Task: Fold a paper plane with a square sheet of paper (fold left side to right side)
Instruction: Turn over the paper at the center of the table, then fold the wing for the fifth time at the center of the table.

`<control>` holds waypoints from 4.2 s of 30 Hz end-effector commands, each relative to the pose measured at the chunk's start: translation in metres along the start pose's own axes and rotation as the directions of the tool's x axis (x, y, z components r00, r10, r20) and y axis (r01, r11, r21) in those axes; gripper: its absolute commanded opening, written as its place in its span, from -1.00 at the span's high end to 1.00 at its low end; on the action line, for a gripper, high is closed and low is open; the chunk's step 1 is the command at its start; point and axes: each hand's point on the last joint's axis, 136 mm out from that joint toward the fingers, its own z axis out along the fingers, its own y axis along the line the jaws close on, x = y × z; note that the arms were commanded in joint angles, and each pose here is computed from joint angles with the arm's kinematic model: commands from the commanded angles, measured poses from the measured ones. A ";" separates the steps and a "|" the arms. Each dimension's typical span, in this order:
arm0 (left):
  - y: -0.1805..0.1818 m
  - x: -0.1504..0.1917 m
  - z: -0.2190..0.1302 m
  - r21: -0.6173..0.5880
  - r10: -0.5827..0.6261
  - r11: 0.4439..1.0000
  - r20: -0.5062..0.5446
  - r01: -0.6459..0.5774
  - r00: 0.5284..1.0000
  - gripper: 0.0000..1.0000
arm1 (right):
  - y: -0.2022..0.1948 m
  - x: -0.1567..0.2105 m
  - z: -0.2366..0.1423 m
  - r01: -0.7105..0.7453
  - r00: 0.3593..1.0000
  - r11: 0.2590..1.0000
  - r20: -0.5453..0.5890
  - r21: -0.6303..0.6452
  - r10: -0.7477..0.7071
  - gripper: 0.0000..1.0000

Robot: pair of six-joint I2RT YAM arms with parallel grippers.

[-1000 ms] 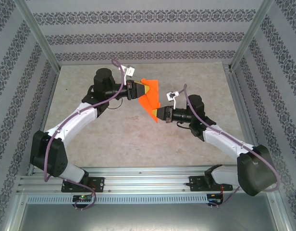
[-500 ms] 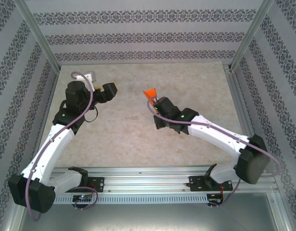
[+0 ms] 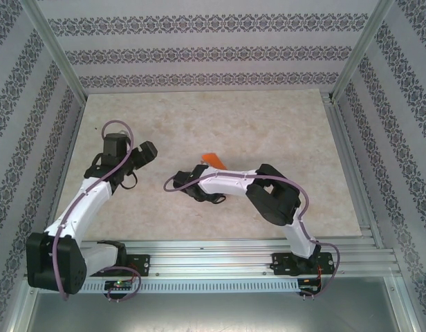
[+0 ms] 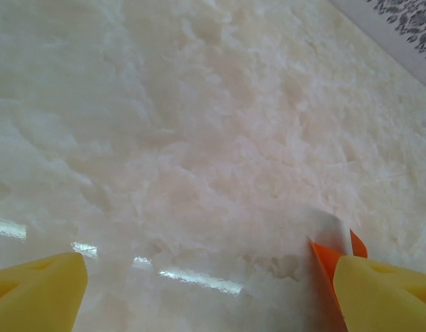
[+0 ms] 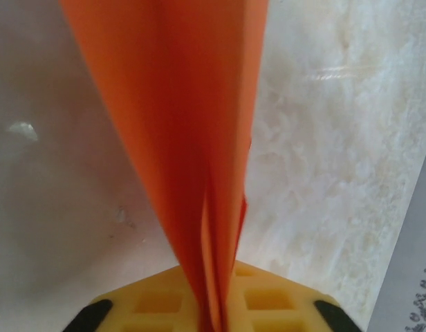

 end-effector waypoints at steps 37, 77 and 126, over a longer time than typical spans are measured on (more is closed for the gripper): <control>-0.176 0.145 0.105 0.628 0.420 0.772 -0.384 -0.101 0.822 0.82 | -0.122 -0.004 -0.055 -0.034 0.635 0.166 0.107 -0.986 0.765 -0.39; -0.159 0.123 0.050 0.725 0.567 0.643 -0.230 -0.249 0.791 0.14 | -0.062 -0.038 -0.019 -0.023 0.753 -0.006 -0.021 -1.000 0.658 0.94; -0.155 0.245 -0.022 0.435 0.831 0.530 -0.098 -0.728 0.547 -0.62 | -0.046 -0.064 -0.011 -0.513 0.699 0.022 -0.403 -0.858 0.591 0.89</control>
